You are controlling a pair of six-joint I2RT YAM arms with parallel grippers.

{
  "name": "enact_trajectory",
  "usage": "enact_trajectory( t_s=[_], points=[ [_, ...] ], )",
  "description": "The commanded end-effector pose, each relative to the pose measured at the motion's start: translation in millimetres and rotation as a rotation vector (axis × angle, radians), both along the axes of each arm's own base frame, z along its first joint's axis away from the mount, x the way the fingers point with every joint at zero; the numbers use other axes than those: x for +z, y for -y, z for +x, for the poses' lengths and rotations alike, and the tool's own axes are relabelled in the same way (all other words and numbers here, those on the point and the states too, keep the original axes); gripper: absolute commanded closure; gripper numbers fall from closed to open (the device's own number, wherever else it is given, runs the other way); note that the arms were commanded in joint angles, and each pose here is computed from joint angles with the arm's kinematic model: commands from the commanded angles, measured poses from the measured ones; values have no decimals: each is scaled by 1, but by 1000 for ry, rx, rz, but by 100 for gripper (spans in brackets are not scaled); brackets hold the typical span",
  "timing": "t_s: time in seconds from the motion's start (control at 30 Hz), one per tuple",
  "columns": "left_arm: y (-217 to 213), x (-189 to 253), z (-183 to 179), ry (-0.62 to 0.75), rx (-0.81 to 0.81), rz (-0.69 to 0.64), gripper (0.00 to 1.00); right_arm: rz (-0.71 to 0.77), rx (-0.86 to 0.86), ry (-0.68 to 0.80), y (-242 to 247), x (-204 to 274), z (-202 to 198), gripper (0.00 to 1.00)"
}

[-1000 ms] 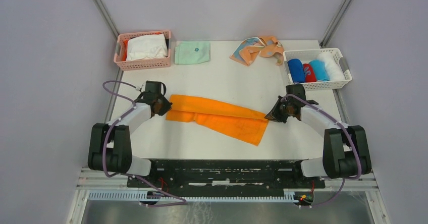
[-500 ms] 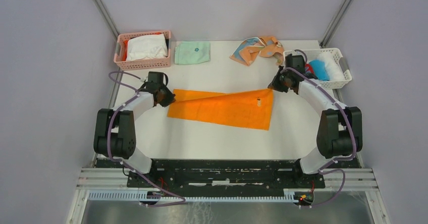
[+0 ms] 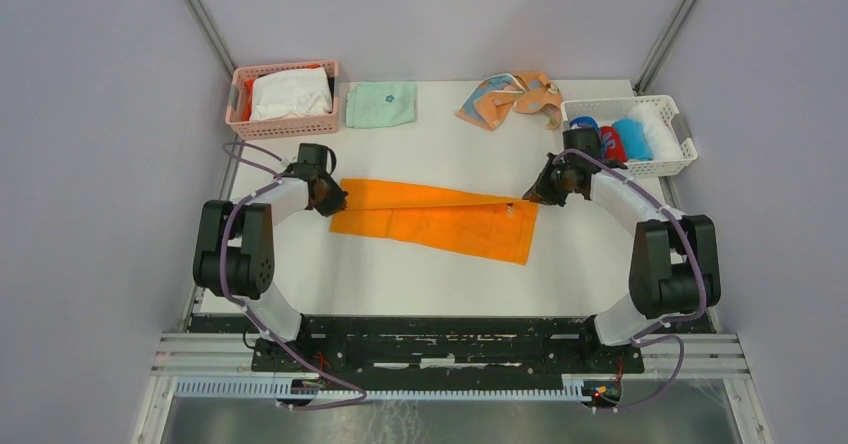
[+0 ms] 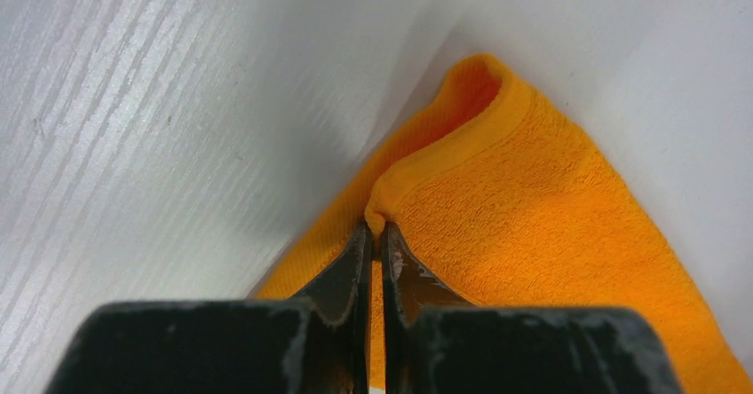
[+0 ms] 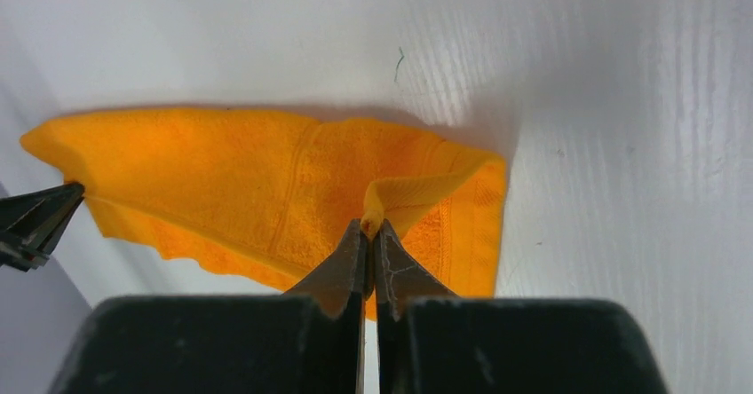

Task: Roll the towels
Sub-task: Fold the towel at the center of the board.

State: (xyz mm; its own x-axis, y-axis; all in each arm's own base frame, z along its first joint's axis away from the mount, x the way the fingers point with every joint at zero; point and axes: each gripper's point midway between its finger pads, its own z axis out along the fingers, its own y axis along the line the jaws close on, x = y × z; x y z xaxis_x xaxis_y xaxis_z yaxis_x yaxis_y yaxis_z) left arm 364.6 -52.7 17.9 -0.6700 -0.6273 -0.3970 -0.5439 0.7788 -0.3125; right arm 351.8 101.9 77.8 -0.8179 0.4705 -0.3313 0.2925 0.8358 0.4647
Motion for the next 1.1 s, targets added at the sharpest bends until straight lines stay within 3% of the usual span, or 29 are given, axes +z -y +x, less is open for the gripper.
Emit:
enact_trajectory(
  t_s=[0.0,0.3,0.47,0.67,0.87,1.07],
  points=[
    [-18,-13,-4,-40,26,79,97,132,-5,10,-16,13,-13,93],
    [-22,-24,-9,-70,48,86,97,183,32,-127,-22,-48,-74,89],
    [-24,-18,-8,-59,56,83,97,118,2,-212,-11,-77,-87,91],
    [-27,-3,-5,-23,73,83,97,-49,-78,-170,16,-79,-46,92],
    [-16,26,15,62,59,19,97,-63,-29,27,12,-15,31,92],
    [-8,79,33,174,43,-20,97,-46,-1,121,6,48,59,91]
  ],
)
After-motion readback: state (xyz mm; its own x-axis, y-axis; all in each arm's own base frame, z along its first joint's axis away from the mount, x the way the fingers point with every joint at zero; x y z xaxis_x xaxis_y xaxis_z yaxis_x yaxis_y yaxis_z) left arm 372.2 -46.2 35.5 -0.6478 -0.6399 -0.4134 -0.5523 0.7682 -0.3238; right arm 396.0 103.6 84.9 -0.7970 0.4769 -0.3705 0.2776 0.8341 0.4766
